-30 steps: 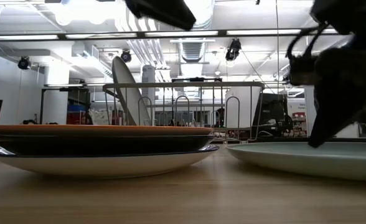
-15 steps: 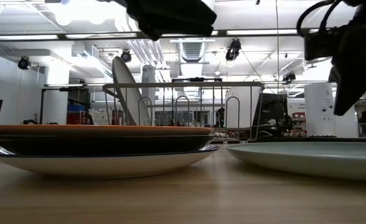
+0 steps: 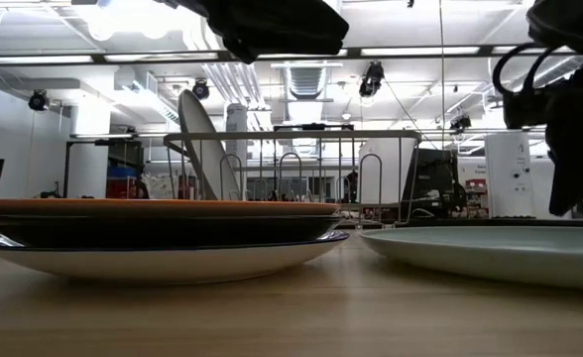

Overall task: Sort dishes
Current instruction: Put the light blue plate in the dish rack

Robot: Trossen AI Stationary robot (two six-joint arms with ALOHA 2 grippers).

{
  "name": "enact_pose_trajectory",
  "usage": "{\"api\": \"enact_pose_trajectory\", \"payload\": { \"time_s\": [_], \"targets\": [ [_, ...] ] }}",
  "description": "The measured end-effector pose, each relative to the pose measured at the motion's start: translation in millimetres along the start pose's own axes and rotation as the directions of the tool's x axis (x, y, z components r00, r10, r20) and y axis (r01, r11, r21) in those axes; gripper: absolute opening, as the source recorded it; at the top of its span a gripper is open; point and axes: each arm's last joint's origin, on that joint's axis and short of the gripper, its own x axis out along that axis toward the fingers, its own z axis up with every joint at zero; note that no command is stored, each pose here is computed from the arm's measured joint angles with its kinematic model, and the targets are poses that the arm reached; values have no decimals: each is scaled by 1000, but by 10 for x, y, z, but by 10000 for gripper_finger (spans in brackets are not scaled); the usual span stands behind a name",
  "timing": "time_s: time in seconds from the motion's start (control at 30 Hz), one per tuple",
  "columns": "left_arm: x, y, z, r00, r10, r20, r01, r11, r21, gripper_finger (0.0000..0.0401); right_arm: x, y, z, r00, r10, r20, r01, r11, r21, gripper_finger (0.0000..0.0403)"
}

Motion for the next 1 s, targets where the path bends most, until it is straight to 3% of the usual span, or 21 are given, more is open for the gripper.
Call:
{"api": "enact_pose_trajectory", "payload": {
  "time_s": [0.4, 0.57, 0.8, 1.0],
  "targets": [
    [33, -3, -5, 1000, 2, 14, -1, 998, -61, 152, 229, 94, -30, 997, -18, -73, 15, 999, -39, 167],
    [232, -92, -174, 1000, -7, 13, 8, 998, -60, 152, 306, 148, -19, 998, 1, -57, -5, 998, -66, 154],
    [427, -181, -305, 996, -11, 84, 19, 995, -95, 152, 359, 178, -11, 999, -2, -36, -1, 997, -72, 117],
    [422, -181, -271, 995, -11, 95, 20, 995, -97, 152, 355, 168, -7, 1000, -13, -12, 12, 994, -111, 50]
  ]
}}
